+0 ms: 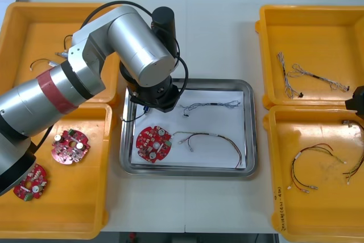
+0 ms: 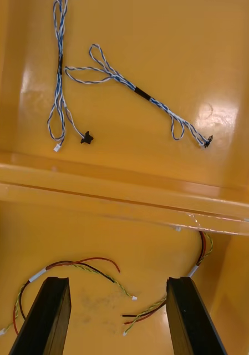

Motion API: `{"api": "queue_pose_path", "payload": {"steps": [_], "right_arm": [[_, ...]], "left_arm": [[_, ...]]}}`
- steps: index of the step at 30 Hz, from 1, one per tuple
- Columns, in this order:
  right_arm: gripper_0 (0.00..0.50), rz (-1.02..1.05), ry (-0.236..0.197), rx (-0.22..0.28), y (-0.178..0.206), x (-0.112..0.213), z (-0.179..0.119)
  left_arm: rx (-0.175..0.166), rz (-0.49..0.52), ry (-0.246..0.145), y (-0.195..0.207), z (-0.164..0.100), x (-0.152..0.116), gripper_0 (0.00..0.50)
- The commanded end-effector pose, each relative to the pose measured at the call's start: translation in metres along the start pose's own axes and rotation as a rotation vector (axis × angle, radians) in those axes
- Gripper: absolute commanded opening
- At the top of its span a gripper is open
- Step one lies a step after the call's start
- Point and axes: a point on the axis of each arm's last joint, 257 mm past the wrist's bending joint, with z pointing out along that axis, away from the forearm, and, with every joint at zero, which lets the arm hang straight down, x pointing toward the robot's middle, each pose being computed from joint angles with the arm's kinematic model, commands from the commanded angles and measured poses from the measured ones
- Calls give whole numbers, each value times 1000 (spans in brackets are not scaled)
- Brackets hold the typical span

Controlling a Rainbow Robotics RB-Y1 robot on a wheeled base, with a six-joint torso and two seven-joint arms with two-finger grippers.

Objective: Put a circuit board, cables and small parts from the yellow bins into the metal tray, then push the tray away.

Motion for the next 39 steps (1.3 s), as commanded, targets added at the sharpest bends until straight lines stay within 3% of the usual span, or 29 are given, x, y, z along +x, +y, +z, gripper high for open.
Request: {"api": "queue_pose_path", "payload": {"steps": [1, 13, 15, 17, 18, 19, 20, 22, 30, 39], "right_arm": [[500, 44, -13, 48, -20, 4, -14], [500, 103, 18, 20, -17, 25, -8], [500, 114, 21, 21, -17, 27, -7], [500, 133, 37, 25, -17, 35, -3], [500, 138, 42, 26, -17, 37, -2], [500, 151, 48, 26, -16, 40, 0], [500, 158, 54, 23, -15, 43, 2], [500, 179, 63, 18, -13, 48, 4], [500, 230, 79, 7, -11, 56, 5], [500, 247, 84, 2, -9, 58, 6]], "left_arm": [[35, -38, 7, -23, 12, 4, 0], [48, -36, 6, -30, 21, 5, 1], [49, -33, 7, -31, 21, 6, 23], [51, -36, 7, -31, 21, 6, 279], [53, -38, 7, -31, 21, 6, 335], [54, -39, 8, -32, 21, 6, 430], [55, -40, 7, -32, 21, 6, 468], [57, -43, 9, -33, 21, 7, 500], [66, -49, 6, -35, 19, 5, 500], [81, -82, -13, -27, -13, -8, 500]]}}
